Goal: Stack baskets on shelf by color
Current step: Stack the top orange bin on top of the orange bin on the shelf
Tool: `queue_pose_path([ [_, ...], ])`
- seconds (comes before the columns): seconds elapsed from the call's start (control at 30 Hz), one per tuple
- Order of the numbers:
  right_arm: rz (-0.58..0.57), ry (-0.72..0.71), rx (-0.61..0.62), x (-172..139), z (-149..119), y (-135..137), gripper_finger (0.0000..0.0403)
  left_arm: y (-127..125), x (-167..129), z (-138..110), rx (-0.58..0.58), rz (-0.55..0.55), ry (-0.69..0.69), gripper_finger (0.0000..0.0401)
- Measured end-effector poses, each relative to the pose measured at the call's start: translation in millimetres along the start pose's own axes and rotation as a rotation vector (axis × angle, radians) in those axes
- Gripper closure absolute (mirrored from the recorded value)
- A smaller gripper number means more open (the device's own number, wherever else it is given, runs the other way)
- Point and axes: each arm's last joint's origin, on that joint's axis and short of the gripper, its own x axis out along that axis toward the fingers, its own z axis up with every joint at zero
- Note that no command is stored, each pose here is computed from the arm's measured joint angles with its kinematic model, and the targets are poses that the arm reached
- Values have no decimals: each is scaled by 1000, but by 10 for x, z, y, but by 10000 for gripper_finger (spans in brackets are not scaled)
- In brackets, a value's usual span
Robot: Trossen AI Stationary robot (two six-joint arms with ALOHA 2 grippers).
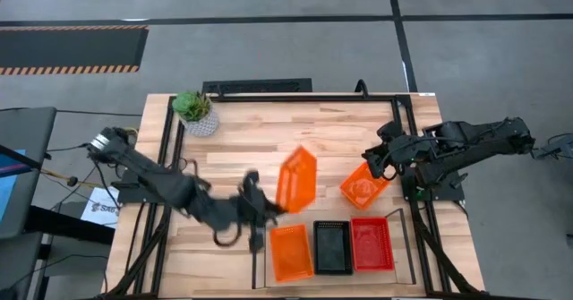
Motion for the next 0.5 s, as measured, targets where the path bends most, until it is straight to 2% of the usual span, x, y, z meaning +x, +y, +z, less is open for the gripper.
queue_pose_path([
  [0.2,24,35,0,0,-10,7,285,-386,286,-350,-89,-16,102,401],
  [0.37,27,42,-1,0,-12,7,285,-709,416,-421,-63,-11,205,401],
  [0.5,25,43,-9,0,-14,5,285,-888,443,-408,-31,43,317,401],
])
